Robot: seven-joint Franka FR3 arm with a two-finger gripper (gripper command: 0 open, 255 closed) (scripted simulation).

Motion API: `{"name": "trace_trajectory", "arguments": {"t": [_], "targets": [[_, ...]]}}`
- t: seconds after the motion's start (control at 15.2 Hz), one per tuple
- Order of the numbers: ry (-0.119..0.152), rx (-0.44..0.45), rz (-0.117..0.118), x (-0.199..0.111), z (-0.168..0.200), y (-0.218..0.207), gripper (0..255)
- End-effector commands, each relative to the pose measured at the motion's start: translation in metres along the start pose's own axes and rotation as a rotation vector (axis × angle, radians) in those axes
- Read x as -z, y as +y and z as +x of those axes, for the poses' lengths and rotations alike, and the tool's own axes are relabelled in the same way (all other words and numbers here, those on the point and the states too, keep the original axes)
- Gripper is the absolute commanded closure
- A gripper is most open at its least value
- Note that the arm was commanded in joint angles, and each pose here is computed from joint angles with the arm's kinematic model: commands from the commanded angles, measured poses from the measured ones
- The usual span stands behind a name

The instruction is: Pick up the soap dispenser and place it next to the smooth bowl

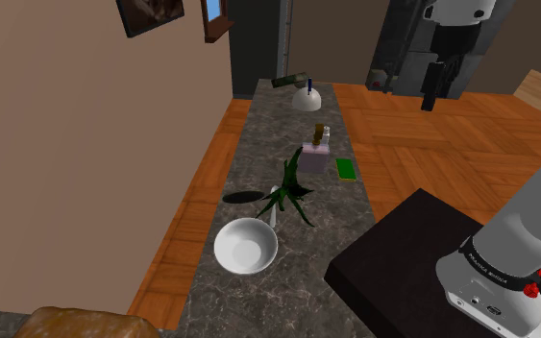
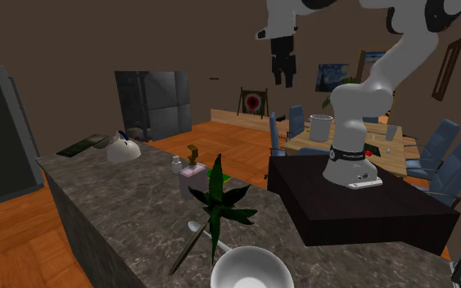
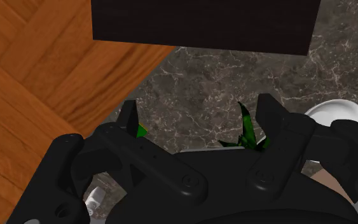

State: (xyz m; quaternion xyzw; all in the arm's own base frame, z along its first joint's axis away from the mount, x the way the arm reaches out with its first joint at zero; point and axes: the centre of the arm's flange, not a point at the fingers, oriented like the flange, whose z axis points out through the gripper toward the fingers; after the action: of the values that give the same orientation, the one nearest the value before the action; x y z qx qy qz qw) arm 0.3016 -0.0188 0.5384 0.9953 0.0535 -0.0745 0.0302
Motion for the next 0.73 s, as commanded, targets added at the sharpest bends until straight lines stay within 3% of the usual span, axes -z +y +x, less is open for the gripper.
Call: {"name": "trace_trajectory", "arguments": {"t": [0.0, 0.66], "targets": [[0.0, 0.0, 0.0, 0.0, 0.0, 0.0, 0], [0.036, 0.059, 0.006, -0.075, 0.101, 0.024, 0]]}}
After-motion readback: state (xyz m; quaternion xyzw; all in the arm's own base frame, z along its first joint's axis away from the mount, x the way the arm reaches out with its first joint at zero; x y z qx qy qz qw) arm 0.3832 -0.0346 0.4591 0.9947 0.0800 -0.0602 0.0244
